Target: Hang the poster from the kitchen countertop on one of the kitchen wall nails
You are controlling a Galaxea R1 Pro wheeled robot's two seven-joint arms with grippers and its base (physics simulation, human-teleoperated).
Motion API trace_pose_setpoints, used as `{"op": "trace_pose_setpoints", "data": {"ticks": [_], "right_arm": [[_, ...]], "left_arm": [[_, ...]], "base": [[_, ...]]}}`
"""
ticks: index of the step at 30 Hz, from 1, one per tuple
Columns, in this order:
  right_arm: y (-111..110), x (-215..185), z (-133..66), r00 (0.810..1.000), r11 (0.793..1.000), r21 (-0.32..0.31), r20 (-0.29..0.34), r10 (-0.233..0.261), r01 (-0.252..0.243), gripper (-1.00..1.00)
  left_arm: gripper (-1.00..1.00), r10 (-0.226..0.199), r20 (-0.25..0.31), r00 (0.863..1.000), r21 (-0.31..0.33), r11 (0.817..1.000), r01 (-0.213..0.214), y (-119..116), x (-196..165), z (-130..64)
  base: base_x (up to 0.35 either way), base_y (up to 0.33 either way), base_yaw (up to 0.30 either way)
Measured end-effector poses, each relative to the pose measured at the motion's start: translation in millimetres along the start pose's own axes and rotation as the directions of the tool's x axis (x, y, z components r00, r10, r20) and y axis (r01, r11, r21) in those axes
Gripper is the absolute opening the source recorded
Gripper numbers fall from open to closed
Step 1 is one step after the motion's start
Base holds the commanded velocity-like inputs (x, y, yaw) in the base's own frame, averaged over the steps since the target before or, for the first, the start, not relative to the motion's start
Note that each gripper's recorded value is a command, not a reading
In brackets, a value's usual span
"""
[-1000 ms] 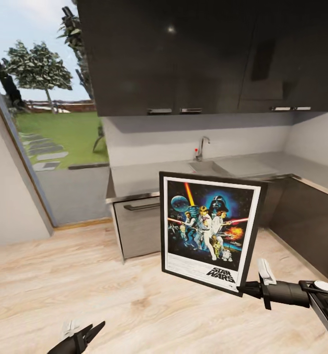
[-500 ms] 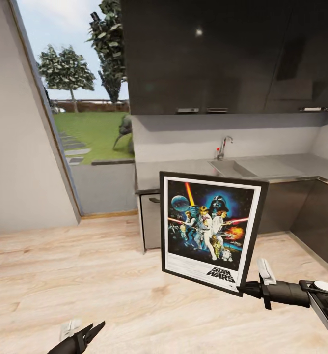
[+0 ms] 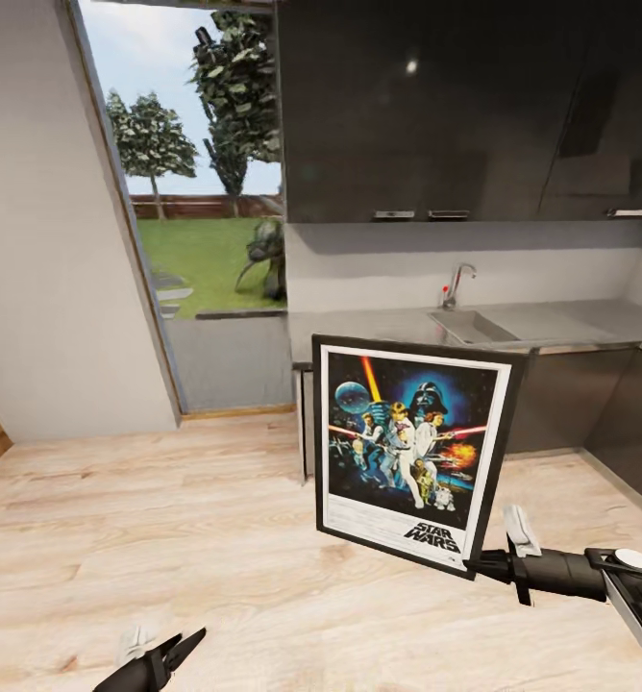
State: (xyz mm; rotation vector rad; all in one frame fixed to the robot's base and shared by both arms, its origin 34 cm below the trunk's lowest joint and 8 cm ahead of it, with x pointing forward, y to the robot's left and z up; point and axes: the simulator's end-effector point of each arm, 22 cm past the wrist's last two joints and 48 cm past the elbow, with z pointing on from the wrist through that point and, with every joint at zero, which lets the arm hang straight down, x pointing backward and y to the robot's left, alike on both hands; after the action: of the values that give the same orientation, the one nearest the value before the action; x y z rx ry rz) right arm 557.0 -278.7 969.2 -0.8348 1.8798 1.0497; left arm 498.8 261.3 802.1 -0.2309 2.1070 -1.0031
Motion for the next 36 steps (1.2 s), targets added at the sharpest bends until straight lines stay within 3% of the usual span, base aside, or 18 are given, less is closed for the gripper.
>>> {"op": "trace_pose_setpoints", "data": {"ticks": [16, 36], "right_arm": [[0.3, 0.3, 0.5, 1.000, 1.000, 0.000, -0.001, -0.001, 0.001, -1.00], [0.5, 0.4, 0.6, 1.000, 1.000, 0.000, -0.001, 0.000, 0.000, -1.00]], "left_arm": [[1.00, 0.001, 0.000, 1.000, -0.001, 1.000, -0.001, 0.4, -0.4, -0.8], [1.00, -0.001, -0.001, 1.000, -0.001, 1.000, 0.001, 0.5, 0.0, -1.0]], "base": [[0.034, 0.288, 0.270], [0.214, 0.251, 0.276]]}}
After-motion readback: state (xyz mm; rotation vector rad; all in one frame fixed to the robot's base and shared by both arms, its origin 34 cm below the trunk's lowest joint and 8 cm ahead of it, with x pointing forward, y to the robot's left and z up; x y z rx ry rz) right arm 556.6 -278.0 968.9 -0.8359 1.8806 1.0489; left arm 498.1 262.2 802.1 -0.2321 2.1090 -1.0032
